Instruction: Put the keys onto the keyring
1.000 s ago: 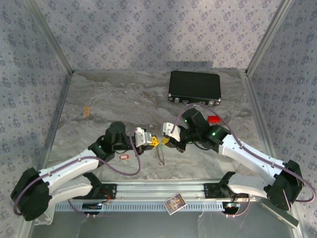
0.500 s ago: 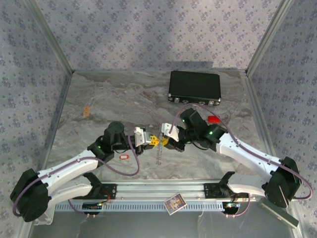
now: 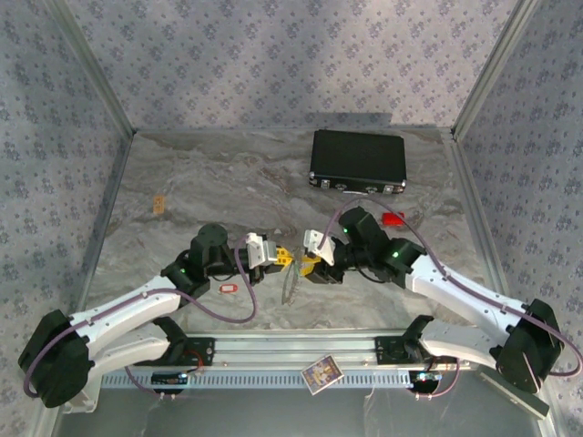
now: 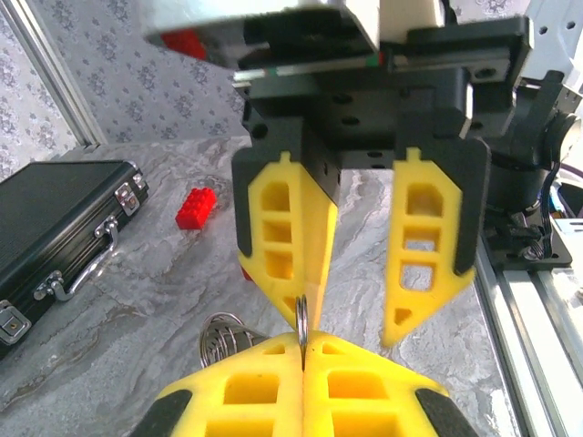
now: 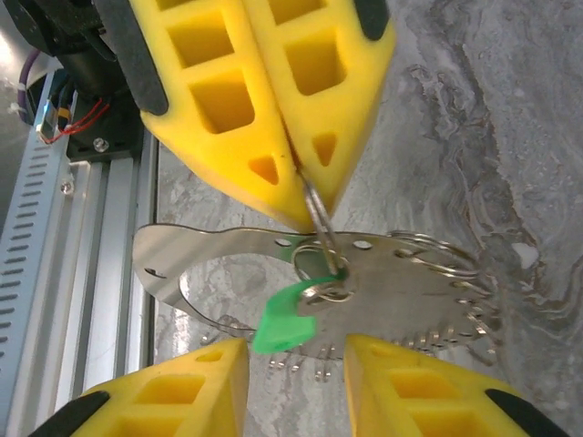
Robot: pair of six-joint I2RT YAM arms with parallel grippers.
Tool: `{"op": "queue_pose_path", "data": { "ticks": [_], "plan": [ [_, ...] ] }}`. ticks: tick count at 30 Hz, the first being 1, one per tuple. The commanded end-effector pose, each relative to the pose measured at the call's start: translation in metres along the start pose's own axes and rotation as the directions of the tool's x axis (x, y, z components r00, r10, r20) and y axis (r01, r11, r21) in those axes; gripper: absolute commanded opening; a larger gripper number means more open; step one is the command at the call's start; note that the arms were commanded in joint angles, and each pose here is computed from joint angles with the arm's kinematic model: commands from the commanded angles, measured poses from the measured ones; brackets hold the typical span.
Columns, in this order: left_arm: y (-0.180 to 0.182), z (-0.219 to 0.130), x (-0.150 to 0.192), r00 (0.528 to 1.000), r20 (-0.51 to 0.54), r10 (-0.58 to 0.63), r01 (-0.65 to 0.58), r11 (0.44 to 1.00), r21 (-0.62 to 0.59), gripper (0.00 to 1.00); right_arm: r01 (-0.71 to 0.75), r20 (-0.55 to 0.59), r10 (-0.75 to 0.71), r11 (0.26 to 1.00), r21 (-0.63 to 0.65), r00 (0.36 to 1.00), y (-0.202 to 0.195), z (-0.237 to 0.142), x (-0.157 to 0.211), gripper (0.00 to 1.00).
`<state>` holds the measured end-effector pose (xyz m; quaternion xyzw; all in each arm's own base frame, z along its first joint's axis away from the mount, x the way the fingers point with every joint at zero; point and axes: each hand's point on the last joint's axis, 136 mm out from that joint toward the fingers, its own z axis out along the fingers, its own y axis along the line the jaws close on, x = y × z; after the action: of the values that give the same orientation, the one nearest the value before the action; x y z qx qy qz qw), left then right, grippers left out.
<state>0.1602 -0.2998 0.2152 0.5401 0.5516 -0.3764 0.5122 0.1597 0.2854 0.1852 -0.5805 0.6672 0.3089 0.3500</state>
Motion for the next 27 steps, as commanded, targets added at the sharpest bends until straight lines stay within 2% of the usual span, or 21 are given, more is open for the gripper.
{"op": "queue_pose_path", "data": {
  "ticks": [1, 5, 15, 18, 23, 27],
  "plan": [
    [0.003, -0.003, -0.019, 0.997, 0.068, 0.033, -0.032, 0.999, -0.021, 0.00, -0.023, 0.049, 0.022, 1.000, 0.016, 0.999, -0.002, 0.004, -0.007, 0.36],
    [0.005, -0.003, -0.020, 0.997, 0.071, 0.032, -0.029, 0.999, -0.030, 0.00, -0.035, 0.068, 0.033, 0.999, 0.033, 0.997, -0.005, 0.010, -0.009, 0.39],
    [0.006, -0.002, -0.022, 0.996, 0.082, 0.029, -0.026, 0.999, -0.035, 0.00, -0.026, 0.059, 0.020, 0.994, 0.108, 0.998, -0.018, 0.020, -0.007, 0.38],
    [0.006, -0.003, -0.021, 0.996, 0.081, 0.029, -0.026, 0.999, -0.038, 0.00, -0.022, 0.062, 0.015, 0.993, 0.115, 0.998, -0.020, 0.021, -0.007, 0.31],
    [0.007, -0.003, -0.020, 0.997, 0.077, 0.030, -0.026, 0.999, -0.043, 0.00, -0.017, 0.057, 0.011, 0.993, 0.116, 0.998, -0.020, 0.020, -0.008, 0.14],
    [0.008, -0.002, -0.018, 0.998, 0.060, 0.024, -0.022, 0.999, -0.047, 0.00, -0.002, 0.045, -0.003, 0.991, 0.133, 0.999, -0.021, 0.014, -0.011, 0.08]
  ]
}}
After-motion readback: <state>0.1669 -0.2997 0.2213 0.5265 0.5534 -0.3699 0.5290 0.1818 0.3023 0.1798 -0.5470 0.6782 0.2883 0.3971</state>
